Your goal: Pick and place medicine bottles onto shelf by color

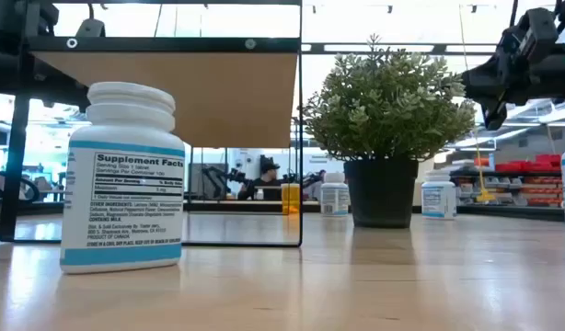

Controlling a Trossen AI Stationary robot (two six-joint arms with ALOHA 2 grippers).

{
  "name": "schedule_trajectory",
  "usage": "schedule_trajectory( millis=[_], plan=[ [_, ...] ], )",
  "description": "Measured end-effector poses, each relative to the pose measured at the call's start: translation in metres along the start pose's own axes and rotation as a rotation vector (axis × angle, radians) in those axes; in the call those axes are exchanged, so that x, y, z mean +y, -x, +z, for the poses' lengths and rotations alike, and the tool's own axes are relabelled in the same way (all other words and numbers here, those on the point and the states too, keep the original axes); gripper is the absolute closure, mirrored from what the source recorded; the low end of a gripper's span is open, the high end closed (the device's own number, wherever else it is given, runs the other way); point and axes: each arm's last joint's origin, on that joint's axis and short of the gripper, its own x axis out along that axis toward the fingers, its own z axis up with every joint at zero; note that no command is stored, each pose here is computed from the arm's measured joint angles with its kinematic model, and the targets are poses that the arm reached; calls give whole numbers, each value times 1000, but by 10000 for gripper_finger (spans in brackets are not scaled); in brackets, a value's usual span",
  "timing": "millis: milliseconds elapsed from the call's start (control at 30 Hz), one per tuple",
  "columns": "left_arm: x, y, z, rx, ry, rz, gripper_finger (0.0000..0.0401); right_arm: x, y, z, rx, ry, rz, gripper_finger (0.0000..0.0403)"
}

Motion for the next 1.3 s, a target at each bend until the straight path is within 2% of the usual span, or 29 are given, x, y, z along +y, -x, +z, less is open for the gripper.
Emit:
schedule_trajectory(
  millis=[100, 233, 400, 600, 733, 833, 900, 1033, 1133, 1300],
  plan=[
    [-4, -1, 5, -3, 19, -16, 366, 1, 0, 3, -27, -63, 8, 397],
    [-30, -3, 36, 12, -142, -171, 368, 4, 1, 12, -108, -131, 39, 397],
    [-59, -8, 79, 156, -176, -97, 375, 13, 6, 47, -159, -115, 40, 397],
    [-88, -18, 130, 234, -248, 2, 371, 32, 12, 121, -178, -34, -123, 397],
    [-100, -28, 160, 195, -230, 61, 366, 48, 0, 162, -105, 30, -274, 397],
    [-109, -34, 181, 144, -170, 75, 366, 58, -19, 183, -34, 8, -426, 397],
    [-115, -35, 193, 113, -171, 69, 369, 65, -31, 197, -10, -28, -494, 397],
    [-127, -32, 213, 58, -194, 37, 373, 85, -54, 233, -36, -89, -492, 397],
    [-134, -26, 226, 11, -134, 13, 370, 100, -65, 264, -85, -154, -444, 397],
    [-142, -19, 242, -63, -35, -30, 363, 118, -78, 307, -150, -106, -428, 397]
  ],
)
